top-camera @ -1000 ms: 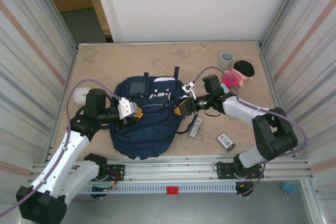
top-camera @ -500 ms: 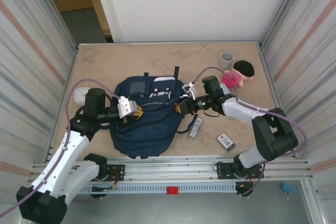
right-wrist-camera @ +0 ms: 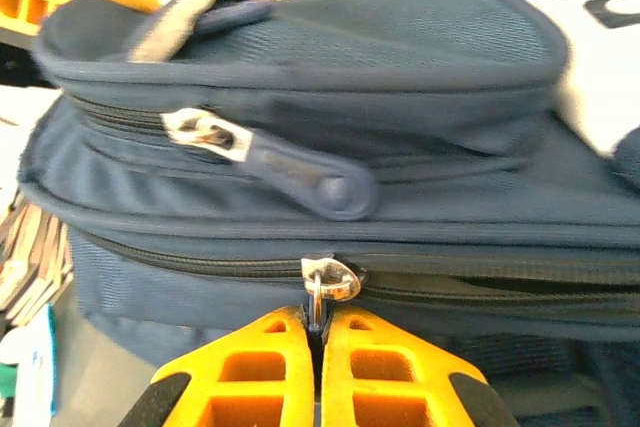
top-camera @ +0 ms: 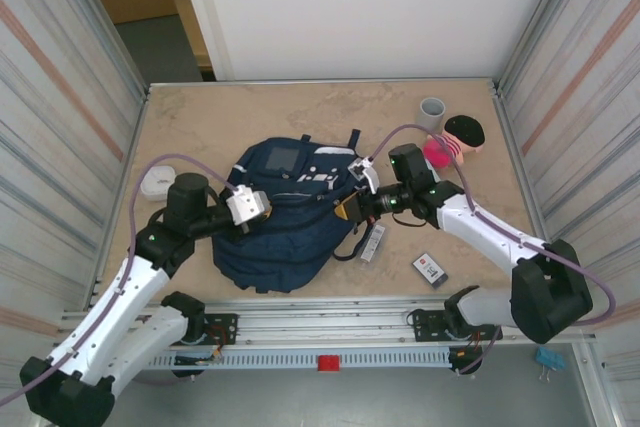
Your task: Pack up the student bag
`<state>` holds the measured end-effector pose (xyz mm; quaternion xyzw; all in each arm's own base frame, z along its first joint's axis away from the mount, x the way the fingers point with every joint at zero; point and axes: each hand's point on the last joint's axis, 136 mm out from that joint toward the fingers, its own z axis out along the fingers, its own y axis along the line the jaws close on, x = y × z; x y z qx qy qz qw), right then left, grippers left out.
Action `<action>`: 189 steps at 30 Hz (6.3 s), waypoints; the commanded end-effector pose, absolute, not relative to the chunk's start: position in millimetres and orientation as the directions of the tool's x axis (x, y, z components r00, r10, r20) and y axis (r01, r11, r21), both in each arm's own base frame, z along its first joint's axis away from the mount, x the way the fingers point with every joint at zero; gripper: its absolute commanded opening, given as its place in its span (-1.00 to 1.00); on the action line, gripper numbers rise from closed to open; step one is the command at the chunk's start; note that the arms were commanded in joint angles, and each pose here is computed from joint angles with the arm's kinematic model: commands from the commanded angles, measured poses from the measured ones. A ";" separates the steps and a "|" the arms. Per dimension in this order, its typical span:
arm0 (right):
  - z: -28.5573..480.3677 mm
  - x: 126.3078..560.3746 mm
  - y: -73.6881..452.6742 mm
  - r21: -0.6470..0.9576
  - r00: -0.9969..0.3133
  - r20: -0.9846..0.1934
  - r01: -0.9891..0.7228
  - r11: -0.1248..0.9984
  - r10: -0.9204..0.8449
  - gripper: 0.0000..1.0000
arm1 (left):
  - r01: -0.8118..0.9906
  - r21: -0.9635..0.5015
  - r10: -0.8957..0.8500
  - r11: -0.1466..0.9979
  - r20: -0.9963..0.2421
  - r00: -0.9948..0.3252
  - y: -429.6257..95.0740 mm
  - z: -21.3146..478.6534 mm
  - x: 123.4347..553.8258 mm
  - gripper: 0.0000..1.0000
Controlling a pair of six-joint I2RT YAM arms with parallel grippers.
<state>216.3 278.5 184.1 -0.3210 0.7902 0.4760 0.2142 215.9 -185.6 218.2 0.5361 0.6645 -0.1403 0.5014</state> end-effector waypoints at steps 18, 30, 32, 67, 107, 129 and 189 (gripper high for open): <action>213.5 124.5 346.6 0.713 -0.749 -0.533 -0.648 0.269 -0.393 -0.98 | 0.756 0.404 0.598 0.515 -0.801 0.020 -231.8 214.1 247.7 -1.00; 232.0 174.2 279.1 0.811 -0.887 -0.456 -0.447 0.377 -0.071 0.40 | 0.787 0.425 0.528 0.446 -0.836 0.152 -222.6 219.8 216.4 -1.00; 230.2 185.1 272.2 0.857 -0.920 -0.392 -0.368 0.361 -0.008 0.42 | 0.783 0.436 0.514 0.444 -0.839 0.176 -220.9 221.6 212.5 -1.00; 218.0 216.9 307.7 0.972 -0.969 -0.119 -0.070 0.224 0.216 -0.05 | 0.837 0.378 0.464 0.395 -0.869 0.173 -234.3 218.8 203.2 -1.00; 243.3 237.0 305.1 0.937 -0.894 -0.290 -0.192 0.293 0.342 -1.00 | 0.411 -0.365 0.080 0.835 -0.659 -0.748 -252.2 195.6 153.7 0.15; 240.4 234.6 311.5 0.919 -0.888 -0.330 -0.224 0.325 0.319 -1.00 | 0.334 -0.421 -0.004 0.843 -0.626 -0.780 -284.7 193.1 142.3 0.01; 234.5 250.7 280.4 0.964 -0.914 -0.173 -0.081 0.252 0.368 0.20 | 0.283 -0.435 -0.146 0.855 -0.725 -0.673 -234.7 176.8 169.4 -1.00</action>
